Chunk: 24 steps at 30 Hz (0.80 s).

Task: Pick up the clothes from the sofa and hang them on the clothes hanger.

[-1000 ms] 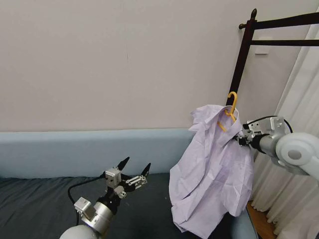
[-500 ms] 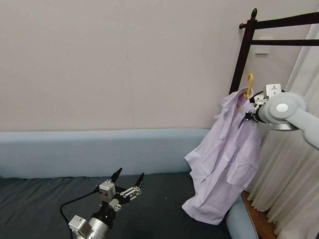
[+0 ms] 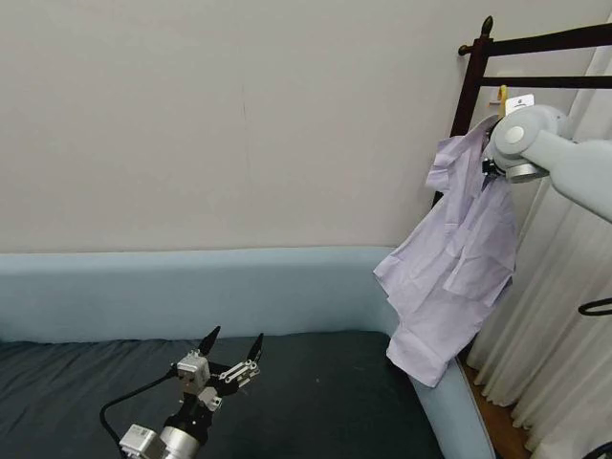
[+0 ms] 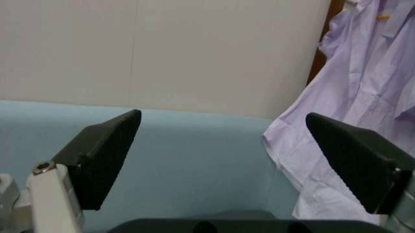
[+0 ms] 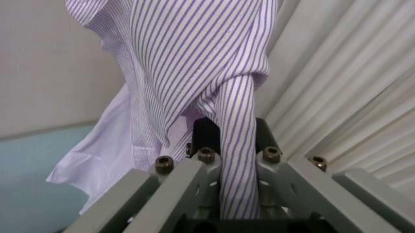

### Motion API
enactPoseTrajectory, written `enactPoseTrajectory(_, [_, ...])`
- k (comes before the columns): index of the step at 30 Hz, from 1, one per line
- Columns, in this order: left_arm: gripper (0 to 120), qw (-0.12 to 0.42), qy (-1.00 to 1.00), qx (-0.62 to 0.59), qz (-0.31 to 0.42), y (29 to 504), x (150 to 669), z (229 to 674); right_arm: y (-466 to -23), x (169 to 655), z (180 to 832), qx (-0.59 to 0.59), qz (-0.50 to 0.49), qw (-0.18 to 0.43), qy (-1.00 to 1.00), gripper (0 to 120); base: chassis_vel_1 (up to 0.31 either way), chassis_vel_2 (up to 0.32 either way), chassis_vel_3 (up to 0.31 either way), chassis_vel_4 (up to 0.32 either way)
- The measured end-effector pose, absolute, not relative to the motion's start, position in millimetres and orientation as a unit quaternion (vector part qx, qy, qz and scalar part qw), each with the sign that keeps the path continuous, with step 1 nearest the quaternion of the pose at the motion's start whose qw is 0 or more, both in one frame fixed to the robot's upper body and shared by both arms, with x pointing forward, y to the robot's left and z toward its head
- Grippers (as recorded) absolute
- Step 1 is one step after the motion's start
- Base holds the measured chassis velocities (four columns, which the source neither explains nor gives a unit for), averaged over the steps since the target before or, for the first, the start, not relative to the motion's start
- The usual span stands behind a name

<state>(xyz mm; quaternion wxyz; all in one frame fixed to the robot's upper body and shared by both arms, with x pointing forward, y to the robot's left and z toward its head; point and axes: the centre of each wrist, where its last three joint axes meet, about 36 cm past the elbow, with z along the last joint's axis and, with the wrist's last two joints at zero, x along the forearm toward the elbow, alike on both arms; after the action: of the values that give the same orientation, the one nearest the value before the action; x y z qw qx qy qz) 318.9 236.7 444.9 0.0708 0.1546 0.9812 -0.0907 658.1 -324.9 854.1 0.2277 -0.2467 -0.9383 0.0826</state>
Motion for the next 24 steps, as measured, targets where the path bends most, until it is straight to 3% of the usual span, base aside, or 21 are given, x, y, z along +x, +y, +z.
enactPoseTrajectory(10, [100,0.071,0.983,0.138,-0.100,240.8,306.6,446.5,-328.1,698.4,866.8,-0.271,0.100,0.211,-0.934,1,0.000,0.000,0.000,0.000])
enactPoseTrajectory(24, [100,0.075,0.983,0.137,-0.098,248.7,310.8,455.0,-351.2,734.5,894.2,-0.276,0.042,0.204,-0.938,1,0.000,0.000,0.000,0.000])
